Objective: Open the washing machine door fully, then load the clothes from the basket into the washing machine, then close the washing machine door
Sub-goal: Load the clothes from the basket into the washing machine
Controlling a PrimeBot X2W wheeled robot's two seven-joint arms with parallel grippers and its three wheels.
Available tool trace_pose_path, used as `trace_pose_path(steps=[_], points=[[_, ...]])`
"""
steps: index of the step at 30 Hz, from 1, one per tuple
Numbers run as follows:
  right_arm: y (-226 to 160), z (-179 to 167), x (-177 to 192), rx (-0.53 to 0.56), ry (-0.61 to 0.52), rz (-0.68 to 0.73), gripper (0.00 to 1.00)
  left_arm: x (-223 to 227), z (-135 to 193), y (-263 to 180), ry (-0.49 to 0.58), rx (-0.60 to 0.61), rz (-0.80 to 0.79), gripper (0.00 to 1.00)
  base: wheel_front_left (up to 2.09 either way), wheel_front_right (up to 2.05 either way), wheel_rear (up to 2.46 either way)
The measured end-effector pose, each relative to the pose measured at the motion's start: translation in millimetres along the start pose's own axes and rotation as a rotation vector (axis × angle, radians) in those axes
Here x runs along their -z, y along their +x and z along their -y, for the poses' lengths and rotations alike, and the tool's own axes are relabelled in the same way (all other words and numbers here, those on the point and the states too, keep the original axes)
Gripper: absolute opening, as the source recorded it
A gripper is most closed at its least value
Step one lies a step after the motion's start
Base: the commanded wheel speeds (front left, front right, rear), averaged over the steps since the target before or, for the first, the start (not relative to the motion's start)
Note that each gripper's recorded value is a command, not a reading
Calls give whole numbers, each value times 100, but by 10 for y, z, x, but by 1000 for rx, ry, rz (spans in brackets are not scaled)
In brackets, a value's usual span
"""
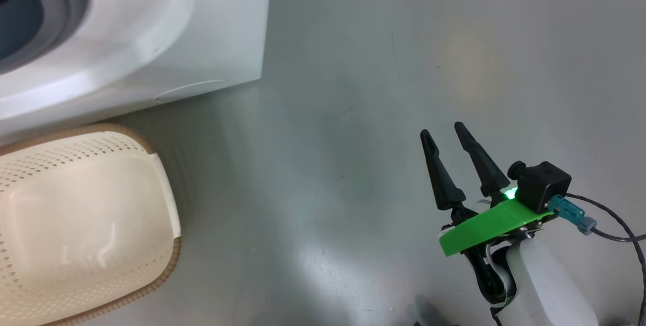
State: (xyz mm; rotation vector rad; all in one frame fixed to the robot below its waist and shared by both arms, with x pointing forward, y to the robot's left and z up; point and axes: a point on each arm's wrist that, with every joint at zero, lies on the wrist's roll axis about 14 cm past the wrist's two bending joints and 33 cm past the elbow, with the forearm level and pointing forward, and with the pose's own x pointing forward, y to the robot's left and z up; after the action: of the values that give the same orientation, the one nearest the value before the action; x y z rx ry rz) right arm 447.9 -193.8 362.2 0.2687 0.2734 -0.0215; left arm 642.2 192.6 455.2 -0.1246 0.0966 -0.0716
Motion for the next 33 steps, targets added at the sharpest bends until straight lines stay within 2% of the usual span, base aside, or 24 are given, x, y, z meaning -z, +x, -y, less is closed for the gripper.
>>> trace_pose_path(steps=[12, 25, 33], points=[[30, 74, 221, 19, 12, -54, 100, 62, -62, 467, -69, -1, -42, 0, 0, 0, 0], [195, 186, 475, 40, 22, -104, 100, 432, -220, 851, -100, -28, -87, 0, 0, 0, 0], [299, 229, 615, 41, 15, -129, 100, 317, -196, 1103, -80, 4, 27, 0, 0, 0, 0]])
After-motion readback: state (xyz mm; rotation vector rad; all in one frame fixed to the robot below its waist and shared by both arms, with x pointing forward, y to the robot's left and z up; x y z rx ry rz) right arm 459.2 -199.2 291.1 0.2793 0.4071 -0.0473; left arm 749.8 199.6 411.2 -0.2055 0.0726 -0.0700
